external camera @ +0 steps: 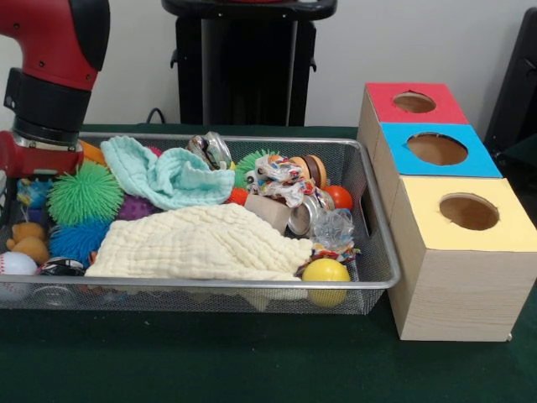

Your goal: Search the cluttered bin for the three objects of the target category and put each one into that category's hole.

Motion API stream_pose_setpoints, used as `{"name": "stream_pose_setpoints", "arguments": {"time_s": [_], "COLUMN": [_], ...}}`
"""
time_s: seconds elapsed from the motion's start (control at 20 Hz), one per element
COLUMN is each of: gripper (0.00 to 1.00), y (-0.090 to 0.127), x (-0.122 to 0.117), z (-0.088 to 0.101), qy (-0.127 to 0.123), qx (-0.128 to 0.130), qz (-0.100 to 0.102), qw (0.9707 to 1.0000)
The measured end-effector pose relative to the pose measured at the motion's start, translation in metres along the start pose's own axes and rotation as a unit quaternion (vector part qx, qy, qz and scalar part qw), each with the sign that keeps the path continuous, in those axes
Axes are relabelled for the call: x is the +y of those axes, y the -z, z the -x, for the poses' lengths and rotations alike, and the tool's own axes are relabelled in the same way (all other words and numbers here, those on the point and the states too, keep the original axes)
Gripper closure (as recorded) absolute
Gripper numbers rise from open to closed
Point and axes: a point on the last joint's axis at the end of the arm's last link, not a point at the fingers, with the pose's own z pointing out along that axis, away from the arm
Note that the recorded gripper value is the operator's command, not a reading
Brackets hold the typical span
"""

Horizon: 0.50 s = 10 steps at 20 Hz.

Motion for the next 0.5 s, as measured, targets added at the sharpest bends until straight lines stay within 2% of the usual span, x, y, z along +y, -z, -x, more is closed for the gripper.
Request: {"name": "stream_pose_setpoints", "arguments": {"time_s": [0.5], "gripper": [0.0], "y": [-0.0045], "x": [0.0001], "z": [-0.0073], "qy": [-0.017], "qx": [-0.018], "qz": [-0.007], "qw": [0.9997]}}
